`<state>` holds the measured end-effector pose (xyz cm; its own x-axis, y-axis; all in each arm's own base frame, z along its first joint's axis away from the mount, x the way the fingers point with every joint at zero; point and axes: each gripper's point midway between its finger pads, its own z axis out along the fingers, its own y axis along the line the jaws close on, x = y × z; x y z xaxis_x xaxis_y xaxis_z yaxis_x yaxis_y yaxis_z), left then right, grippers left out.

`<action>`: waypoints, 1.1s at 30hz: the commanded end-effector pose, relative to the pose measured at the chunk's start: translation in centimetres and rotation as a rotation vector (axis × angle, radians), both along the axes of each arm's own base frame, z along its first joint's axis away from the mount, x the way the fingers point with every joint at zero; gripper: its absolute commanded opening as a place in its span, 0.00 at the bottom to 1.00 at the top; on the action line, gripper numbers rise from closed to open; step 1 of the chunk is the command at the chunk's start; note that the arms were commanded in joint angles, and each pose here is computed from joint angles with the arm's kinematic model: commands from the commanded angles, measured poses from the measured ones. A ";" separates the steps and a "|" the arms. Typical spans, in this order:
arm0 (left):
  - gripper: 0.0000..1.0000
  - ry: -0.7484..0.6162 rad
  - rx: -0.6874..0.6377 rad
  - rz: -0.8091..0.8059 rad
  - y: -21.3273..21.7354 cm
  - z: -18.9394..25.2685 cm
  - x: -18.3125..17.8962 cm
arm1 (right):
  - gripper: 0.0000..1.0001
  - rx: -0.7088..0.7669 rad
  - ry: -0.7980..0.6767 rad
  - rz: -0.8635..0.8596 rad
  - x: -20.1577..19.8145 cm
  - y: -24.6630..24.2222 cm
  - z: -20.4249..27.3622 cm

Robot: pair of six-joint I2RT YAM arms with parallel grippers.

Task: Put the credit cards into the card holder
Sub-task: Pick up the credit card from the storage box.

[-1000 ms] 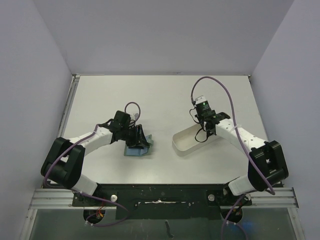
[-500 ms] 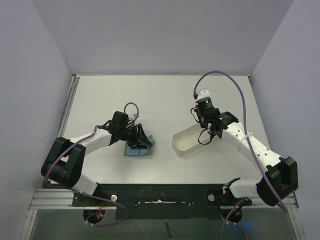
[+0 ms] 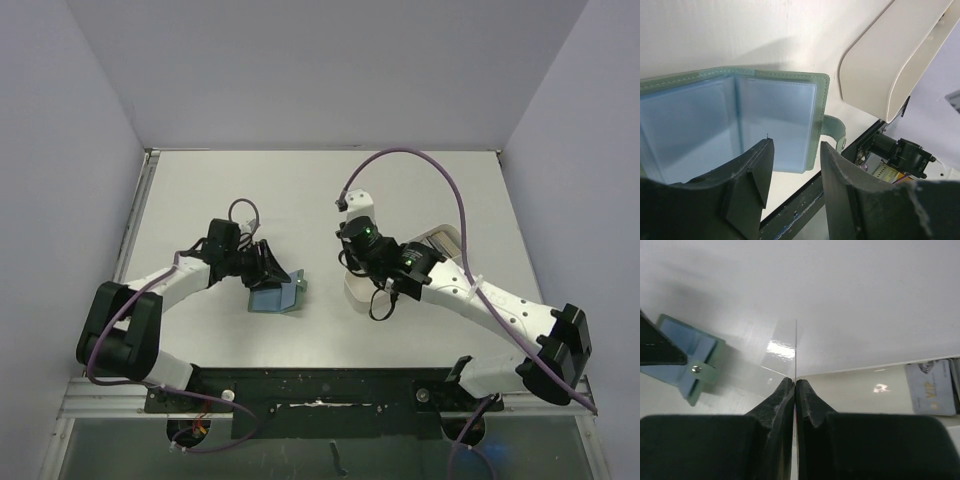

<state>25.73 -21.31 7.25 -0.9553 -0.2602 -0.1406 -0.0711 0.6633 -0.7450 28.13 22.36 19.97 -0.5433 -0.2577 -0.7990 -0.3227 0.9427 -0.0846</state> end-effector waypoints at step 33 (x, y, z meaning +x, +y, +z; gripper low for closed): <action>0.50 -0.351 -0.666 0.100 4.4 14.5 -1.5 | 0.00 1.003 0.041 0.222 0.4 14.4 5.2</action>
<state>25.16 -16.47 16.50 -0.8470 -0.5185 -0.1177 0.0193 0.1914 -0.9813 29.82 34.68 17.87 -0.6427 0.3131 -0.6992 -0.3416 0.6998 0.6273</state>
